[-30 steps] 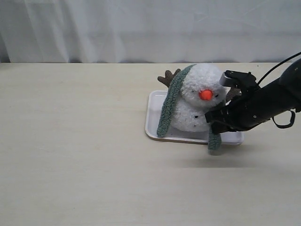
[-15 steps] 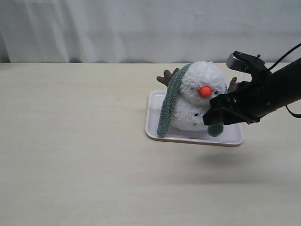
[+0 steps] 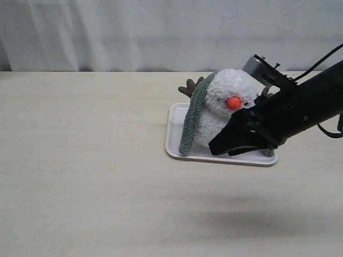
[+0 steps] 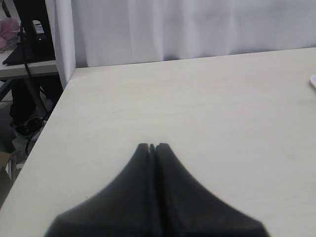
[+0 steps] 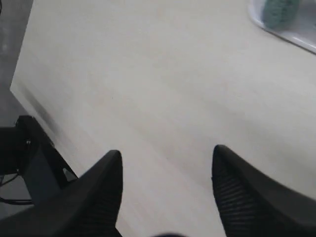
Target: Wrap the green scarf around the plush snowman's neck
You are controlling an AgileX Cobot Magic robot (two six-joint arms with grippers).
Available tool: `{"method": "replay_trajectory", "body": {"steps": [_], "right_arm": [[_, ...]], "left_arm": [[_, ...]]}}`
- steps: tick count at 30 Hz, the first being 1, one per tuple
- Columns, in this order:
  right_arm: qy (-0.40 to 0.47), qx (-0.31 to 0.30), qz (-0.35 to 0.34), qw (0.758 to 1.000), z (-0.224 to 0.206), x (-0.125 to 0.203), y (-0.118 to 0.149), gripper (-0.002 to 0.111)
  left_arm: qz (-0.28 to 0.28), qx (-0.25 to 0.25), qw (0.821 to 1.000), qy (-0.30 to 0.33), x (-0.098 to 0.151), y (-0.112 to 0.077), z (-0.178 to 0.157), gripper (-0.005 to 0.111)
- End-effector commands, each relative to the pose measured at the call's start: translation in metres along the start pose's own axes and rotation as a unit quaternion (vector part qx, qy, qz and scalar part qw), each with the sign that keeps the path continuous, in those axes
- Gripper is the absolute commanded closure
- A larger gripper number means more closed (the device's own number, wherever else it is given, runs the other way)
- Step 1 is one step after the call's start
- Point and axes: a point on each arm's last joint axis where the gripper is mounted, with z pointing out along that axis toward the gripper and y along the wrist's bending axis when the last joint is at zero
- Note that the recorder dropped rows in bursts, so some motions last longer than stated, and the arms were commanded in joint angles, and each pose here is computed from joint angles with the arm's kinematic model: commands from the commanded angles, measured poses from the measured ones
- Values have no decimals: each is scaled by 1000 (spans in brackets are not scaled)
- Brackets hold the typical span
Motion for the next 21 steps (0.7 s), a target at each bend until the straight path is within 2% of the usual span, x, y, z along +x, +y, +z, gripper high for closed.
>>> {"method": "replay_trajectory", "body": {"steps": [1, 7, 12, 14, 21], "right_arm": [[-34, 29, -86, 995, 13, -6, 36, 58], [-120, 183, -119, 968, 37, -19, 56, 58], [-142, 251, -143, 947, 65, -21, 64, 58], [-146, 267, -145, 941, 76, -22, 61, 58], [-139, 337, -68, 928, 100, -22, 29, 57]], "left_arm": [[-1, 0, 1000, -4, 0, 0, 0, 107], [-1, 0, 1000, -4, 0, 0, 0, 107], [-1, 0, 1000, -4, 0, 0, 0, 107], [-1, 0, 1000, -4, 0, 0, 0, 107], [-1, 0, 1000, -4, 0, 0, 0, 107]]}}
